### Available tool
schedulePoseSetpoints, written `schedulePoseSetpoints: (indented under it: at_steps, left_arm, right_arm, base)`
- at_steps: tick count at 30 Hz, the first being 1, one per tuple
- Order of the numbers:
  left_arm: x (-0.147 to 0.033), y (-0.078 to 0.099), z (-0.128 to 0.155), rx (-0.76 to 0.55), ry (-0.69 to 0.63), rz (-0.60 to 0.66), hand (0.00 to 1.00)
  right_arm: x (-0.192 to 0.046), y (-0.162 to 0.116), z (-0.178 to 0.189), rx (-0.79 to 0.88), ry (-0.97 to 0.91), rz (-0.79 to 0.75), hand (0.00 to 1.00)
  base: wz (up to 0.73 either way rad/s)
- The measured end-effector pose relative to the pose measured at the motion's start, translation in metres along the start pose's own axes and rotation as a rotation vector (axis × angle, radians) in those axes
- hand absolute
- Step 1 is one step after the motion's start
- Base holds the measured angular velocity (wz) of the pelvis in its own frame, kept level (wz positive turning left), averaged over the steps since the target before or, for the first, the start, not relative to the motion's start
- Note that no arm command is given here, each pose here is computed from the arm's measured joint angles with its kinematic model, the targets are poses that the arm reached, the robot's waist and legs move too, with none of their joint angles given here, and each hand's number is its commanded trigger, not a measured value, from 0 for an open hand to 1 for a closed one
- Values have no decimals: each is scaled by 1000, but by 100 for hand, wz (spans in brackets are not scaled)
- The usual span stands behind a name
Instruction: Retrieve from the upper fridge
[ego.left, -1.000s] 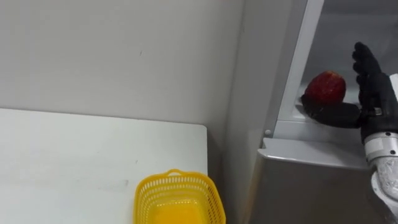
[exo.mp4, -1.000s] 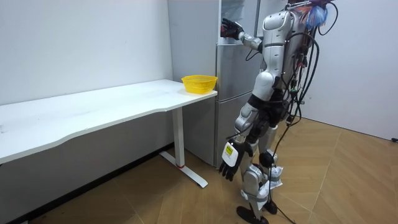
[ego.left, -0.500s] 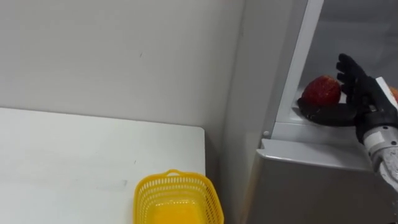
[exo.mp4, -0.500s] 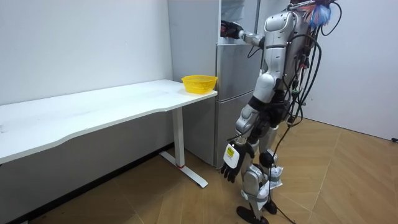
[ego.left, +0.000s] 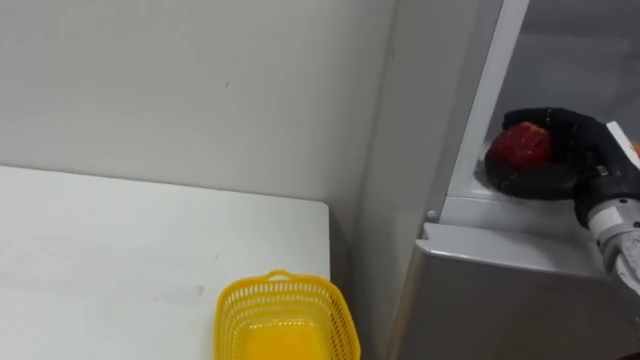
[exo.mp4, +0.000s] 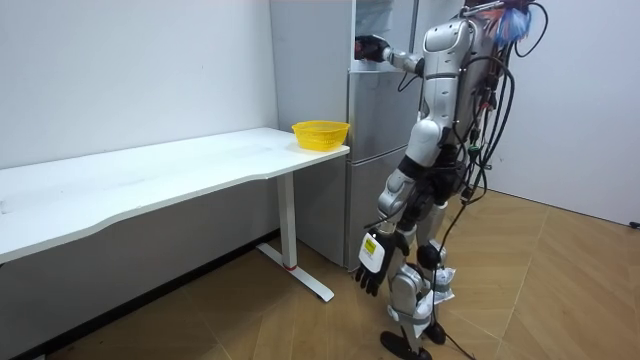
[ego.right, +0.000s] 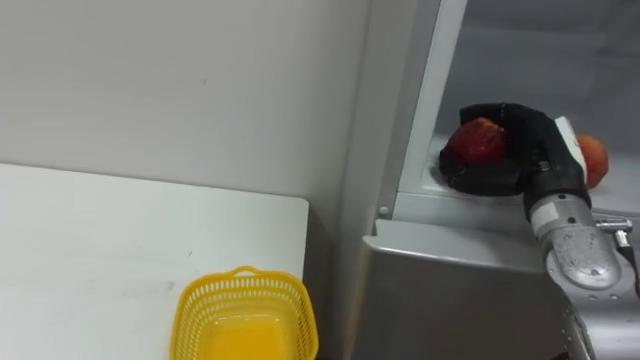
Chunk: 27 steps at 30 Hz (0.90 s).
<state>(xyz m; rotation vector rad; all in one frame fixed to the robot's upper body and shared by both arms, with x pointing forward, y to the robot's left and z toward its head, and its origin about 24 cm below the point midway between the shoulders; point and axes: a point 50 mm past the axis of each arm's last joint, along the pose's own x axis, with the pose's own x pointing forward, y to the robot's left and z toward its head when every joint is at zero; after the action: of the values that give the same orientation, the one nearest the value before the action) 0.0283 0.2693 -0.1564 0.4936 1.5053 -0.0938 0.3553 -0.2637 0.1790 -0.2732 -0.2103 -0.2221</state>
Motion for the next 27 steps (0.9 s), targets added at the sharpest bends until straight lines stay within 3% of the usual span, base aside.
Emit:
schedulePoseSetpoints:
  at_steps: [14,27]
  left_arm:
    - [-1,5,3,12,-14,28,0]
    - [0,1,0,1,1,25,0]
  right_arm:
    - [1,2,2,36,-4,11,100]
    - [-2,6,20,-44,-89,1,100]
  base:
    - [1]
    - [0]
